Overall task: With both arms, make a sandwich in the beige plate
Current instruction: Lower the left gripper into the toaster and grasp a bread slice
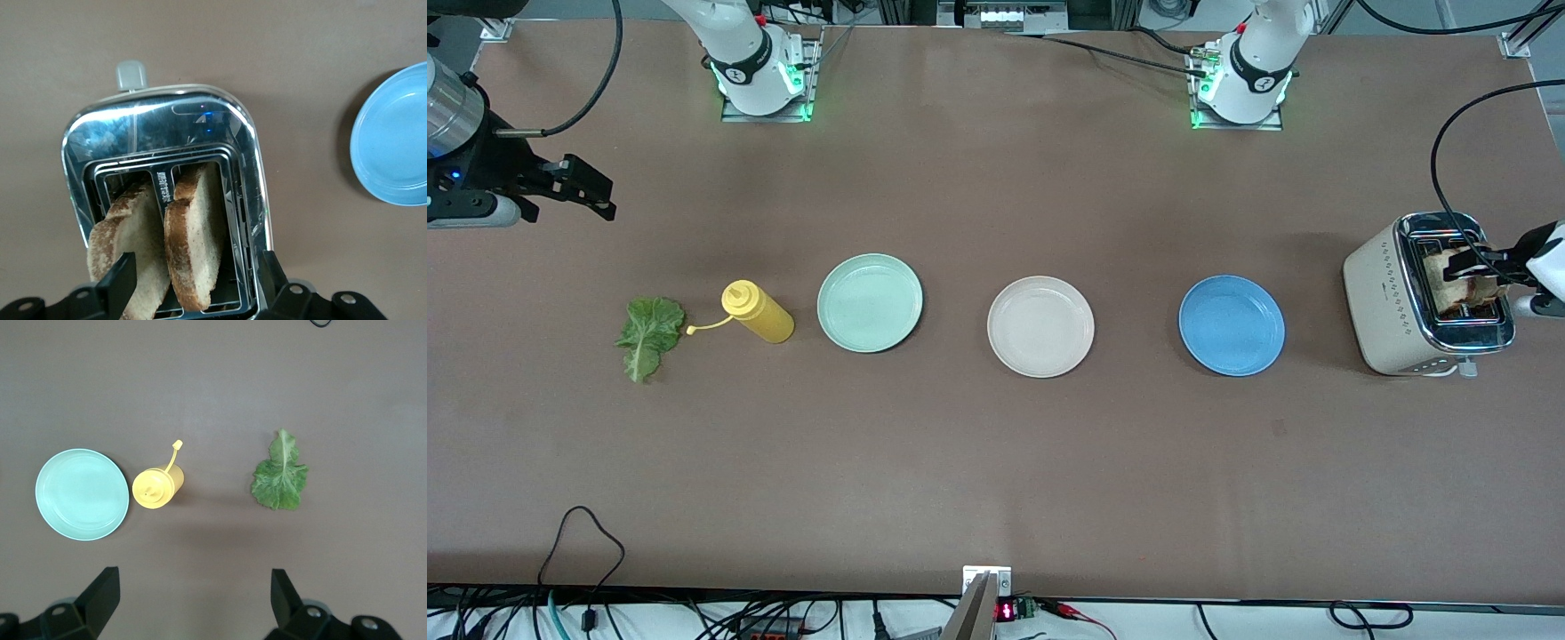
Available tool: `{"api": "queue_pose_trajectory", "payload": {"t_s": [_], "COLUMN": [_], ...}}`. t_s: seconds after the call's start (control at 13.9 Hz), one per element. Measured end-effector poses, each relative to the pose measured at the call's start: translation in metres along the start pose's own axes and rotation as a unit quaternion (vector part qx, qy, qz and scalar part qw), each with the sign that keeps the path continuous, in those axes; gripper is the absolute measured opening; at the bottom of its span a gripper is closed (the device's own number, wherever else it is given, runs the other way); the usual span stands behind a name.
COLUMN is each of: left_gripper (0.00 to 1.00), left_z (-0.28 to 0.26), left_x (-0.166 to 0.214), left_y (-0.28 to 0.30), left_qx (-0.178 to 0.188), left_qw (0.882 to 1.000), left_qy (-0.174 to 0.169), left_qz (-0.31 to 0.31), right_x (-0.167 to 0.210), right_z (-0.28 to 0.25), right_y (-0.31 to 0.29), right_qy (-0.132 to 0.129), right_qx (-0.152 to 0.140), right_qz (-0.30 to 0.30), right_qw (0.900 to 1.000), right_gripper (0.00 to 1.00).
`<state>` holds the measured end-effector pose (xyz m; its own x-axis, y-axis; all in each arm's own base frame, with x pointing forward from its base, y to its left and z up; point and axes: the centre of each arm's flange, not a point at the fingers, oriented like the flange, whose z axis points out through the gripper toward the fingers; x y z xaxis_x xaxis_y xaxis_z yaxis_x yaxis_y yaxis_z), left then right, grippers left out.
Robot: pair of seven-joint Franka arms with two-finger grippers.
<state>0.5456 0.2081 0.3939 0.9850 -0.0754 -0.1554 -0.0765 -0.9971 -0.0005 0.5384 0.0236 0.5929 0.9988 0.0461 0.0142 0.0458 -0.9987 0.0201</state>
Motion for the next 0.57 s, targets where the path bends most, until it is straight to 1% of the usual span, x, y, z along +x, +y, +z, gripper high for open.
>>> {"api": "queue_pose_trajectory", "payload": {"t_s": [0.07, 0.14, 0.22, 0.36, 0.43, 0.5, 0.57], "left_gripper": [0.77, 0.77, 0.68, 0.47, 0.47, 0.41, 0.28], "left_z": [0.006, 0.010, 0.012, 0.016, 0.018, 0.021, 0.023], "left_x": [-0.001, -0.002, -0.003, -0.006, -0.008, -0.009, -0.011], "left_y": [-0.001, 0.000, 0.000, -0.003, -0.005, -0.007, -0.009], "left_qx": [-0.001, -0.001, -0.002, -0.004, -0.005, -0.006, -0.008], "left_qw": [1.000, 1.000, 1.000, 1.000, 1.000, 1.000, 1.000], "left_qy": [-0.001, -0.001, -0.003, -0.006, -0.008, -0.010, -0.011], "left_qz": [0.000, 0.000, 0.000, -0.003, -0.005, -0.007, -0.009], "right_x": [0.000, 0.000, 0.000, 0.000, 0.000, 0.000, 0.000], "right_z": [0.000, 0.000, 0.000, 0.000, 0.000, 0.000, 0.000], "right_y": [0.000, 0.000, 0.000, 0.000, 0.000, 0.000, 0.000], "right_qy": [0.000, 0.000, 0.000, 0.000, 0.000, 0.000, 0.000], "right_qx": [0.000, 0.000, 0.000, 0.000, 0.000, 0.000, 0.000], "right_qz": [0.000, 0.000, 0.000, 0.000, 0.000, 0.000, 0.000], "right_qw": [1.000, 1.000, 1.000, 1.000, 1.000, 1.000, 1.000], "right_gripper": [1.00, 1.00, 1.00, 1.00, 1.00, 1.00, 1.00]}}
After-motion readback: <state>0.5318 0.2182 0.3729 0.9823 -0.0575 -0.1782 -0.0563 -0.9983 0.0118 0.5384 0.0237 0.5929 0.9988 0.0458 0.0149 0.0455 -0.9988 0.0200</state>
